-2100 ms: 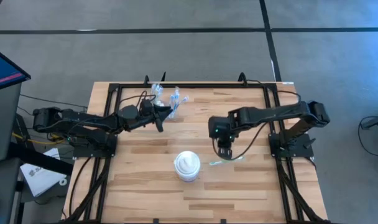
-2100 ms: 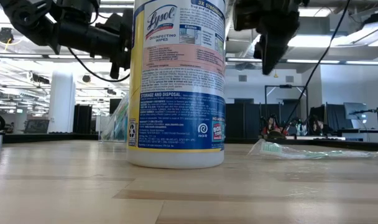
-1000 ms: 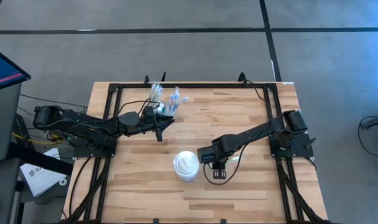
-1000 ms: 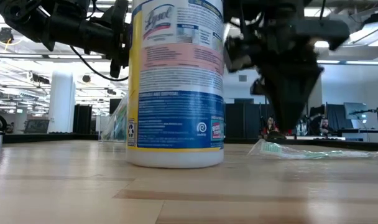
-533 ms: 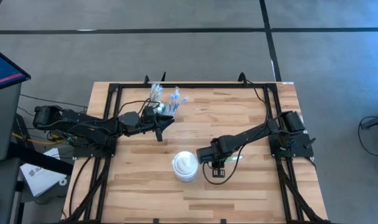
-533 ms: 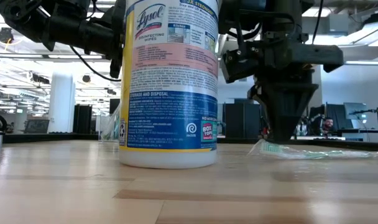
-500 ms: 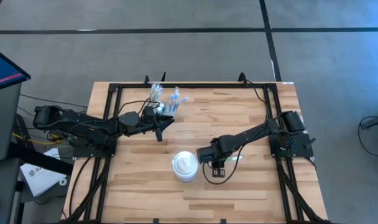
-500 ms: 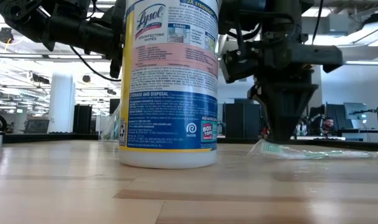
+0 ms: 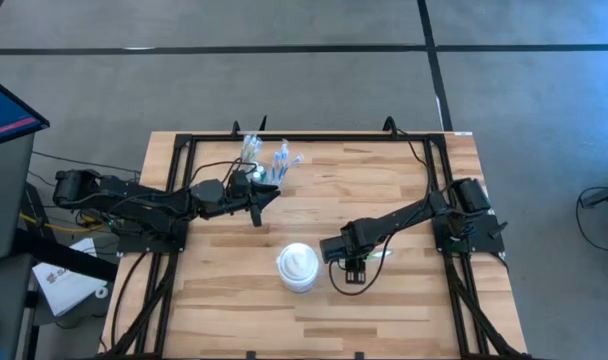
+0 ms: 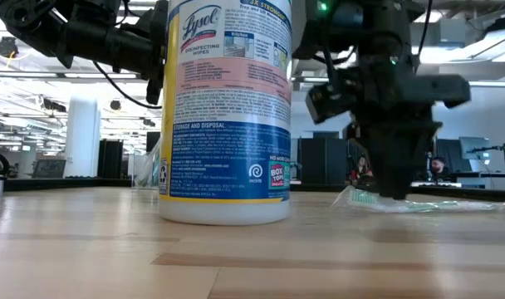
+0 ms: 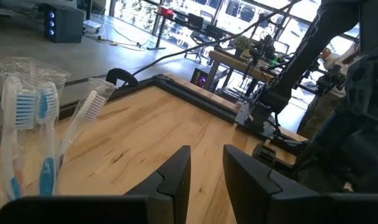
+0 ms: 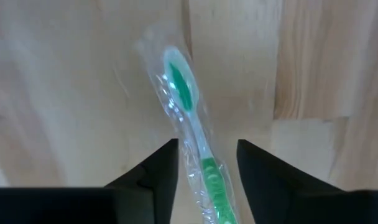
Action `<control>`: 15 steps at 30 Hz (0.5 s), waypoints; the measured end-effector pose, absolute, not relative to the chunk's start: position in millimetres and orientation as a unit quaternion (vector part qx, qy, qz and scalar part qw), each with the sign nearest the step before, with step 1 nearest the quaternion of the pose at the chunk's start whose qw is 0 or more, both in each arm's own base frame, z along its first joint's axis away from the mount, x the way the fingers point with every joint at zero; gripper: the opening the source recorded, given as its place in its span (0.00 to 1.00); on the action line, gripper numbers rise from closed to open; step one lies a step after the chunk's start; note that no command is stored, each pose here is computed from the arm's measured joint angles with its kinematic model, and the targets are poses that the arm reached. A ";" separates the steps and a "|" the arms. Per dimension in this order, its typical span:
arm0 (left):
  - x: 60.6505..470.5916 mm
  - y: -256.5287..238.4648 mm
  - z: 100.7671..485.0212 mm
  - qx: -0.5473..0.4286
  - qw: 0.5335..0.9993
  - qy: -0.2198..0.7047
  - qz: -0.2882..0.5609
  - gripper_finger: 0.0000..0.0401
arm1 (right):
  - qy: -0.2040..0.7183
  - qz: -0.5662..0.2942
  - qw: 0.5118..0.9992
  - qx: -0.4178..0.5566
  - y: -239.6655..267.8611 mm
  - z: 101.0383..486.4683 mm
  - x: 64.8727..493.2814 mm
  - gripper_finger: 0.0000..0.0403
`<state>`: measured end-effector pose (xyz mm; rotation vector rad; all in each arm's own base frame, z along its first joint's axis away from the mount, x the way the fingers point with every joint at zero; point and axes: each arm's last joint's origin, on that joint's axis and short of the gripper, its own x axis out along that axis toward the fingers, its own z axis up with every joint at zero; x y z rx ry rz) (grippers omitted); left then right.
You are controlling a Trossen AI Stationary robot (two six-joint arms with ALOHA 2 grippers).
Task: Pick & Place toothbrushing station
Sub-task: Put the green toothbrush into the transparent organizer
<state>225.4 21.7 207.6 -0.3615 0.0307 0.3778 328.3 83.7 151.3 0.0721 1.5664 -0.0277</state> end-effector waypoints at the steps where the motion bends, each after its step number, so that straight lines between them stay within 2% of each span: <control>1: 225.4 21.7 207.6 -0.179 0.966 0.015 0.187 0.22 | 0.708 -0.013 0.706 0.032 83.2 148.6 326.5 0.39; 9: 225.4 21.8 207.6 -0.179 0.965 0.014 0.189 0.22 | 0.693 -0.006 0.721 0.031 88.3 141.4 325.8 0.49; 15: 225.3 21.9 207.7 -0.179 0.965 0.014 0.191 0.22 | 0.687 -0.018 0.726 0.026 87.3 141.5 326.8 0.46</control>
